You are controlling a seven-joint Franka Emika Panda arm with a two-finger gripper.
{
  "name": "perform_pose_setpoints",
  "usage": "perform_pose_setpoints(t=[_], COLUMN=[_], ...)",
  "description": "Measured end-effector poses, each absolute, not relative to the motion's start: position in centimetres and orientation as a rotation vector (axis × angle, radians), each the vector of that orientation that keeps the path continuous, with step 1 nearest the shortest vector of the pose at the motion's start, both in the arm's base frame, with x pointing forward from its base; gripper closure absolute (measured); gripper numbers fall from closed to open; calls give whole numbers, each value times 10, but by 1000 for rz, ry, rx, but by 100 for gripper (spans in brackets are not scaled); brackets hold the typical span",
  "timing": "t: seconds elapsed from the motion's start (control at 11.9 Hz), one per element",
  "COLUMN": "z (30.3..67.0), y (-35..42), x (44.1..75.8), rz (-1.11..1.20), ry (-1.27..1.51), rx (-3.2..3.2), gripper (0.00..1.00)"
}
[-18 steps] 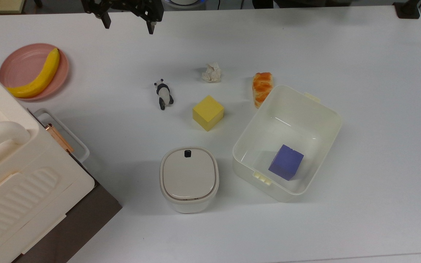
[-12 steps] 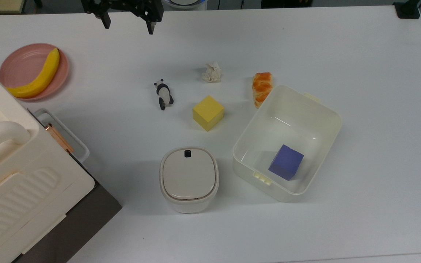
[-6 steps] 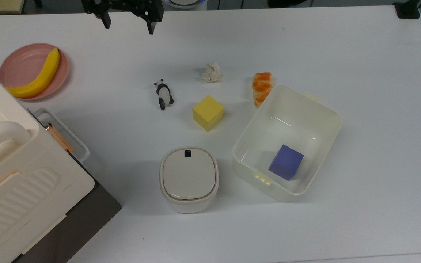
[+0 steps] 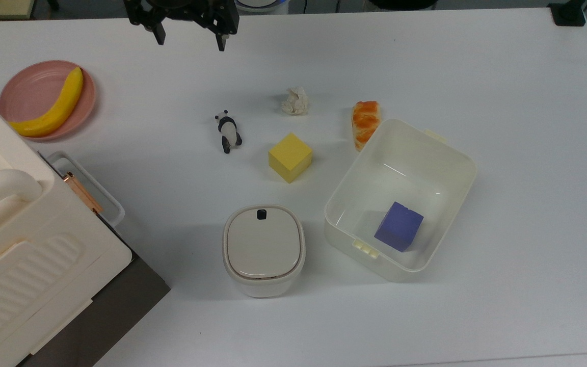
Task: Put the bread in the basket
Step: 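Move the gripper over the orange-topped bread and lower onto it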
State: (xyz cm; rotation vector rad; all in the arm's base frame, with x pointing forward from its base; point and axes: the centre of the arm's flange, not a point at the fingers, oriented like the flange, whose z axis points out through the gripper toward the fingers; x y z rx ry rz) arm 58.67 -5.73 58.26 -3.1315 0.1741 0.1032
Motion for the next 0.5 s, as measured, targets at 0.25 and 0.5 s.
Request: perform_pose_setpoints(t=[0.25,0.5], z=[574,557], y=[-49,-22], x=[586,581], rz=[143,245], ry=[114,-31], rx=[-3131,-3122], gripper=[0,0])
